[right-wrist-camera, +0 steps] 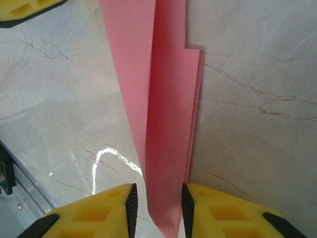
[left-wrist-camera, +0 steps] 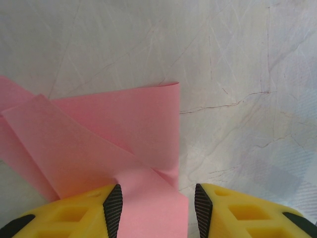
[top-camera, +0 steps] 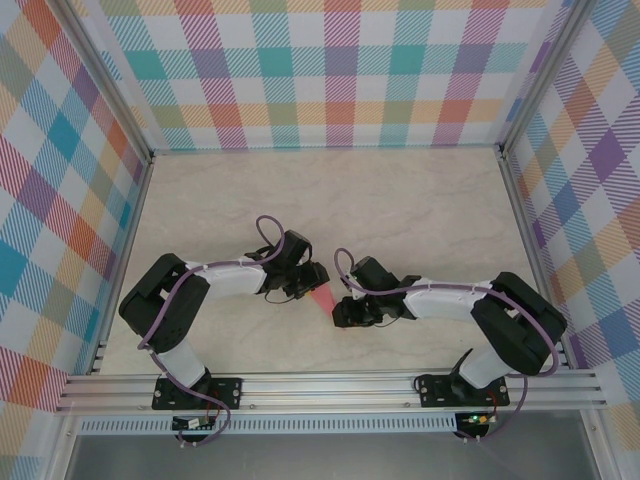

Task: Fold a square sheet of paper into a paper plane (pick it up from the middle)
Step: Fold the wing for the fifth time at the center of the table.

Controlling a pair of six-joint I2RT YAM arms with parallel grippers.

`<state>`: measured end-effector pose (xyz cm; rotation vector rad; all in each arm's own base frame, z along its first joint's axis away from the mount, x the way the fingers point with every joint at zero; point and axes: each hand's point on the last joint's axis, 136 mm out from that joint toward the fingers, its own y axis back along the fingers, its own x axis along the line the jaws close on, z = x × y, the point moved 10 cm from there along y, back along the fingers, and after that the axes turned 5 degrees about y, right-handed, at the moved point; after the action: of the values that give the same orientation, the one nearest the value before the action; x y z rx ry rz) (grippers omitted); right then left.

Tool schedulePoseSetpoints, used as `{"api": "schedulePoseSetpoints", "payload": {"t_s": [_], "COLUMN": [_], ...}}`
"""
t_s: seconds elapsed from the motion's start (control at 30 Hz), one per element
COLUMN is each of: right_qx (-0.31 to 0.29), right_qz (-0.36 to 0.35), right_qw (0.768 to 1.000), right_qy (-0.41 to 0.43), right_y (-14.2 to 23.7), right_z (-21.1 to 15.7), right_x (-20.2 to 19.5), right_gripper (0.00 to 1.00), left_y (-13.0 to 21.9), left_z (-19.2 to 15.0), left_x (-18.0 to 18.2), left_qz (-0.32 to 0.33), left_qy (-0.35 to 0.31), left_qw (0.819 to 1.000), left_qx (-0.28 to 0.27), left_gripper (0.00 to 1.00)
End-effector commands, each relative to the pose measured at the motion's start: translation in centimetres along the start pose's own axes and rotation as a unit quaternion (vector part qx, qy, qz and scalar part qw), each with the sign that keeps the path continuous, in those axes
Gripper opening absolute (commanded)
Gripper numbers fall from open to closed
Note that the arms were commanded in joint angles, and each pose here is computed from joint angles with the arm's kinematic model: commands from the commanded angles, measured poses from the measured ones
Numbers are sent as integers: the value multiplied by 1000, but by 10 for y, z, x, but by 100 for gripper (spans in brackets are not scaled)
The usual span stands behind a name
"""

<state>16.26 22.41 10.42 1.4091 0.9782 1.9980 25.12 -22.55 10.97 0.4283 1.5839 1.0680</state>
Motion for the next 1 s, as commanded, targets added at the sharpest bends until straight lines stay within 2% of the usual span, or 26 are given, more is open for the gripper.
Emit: {"api": "schedulePoseSetpoints", "payload": {"t_s": [0.0, 0.33, 0.7, 0.97], "right_qx": [-7, -4, 21, 36], "right_qz": [20, 35, 16, -4], "right_qw": [1000, 999, 999, 998], "right_qy": [-13, -34, -44, -44], "right_y": [0, 2, -6, -7], "right_z": [4, 5, 1, -3], "right_x": [0, -8, -14, -19], "right_gripper": [31, 30, 28, 22], "left_y": [-5, -5, -5, -5], "left_z": [0, 0, 0, 0], "left_x": [3, 3, 3, 3], "left_qz": [19, 19, 19, 19], "left_qy": [-4, -5, -5, -4], "left_qw": [1000, 1000, 1000, 1000], "left_qx": [4, 5, 5, 4], "left_gripper": [46, 46, 46, 46]}}
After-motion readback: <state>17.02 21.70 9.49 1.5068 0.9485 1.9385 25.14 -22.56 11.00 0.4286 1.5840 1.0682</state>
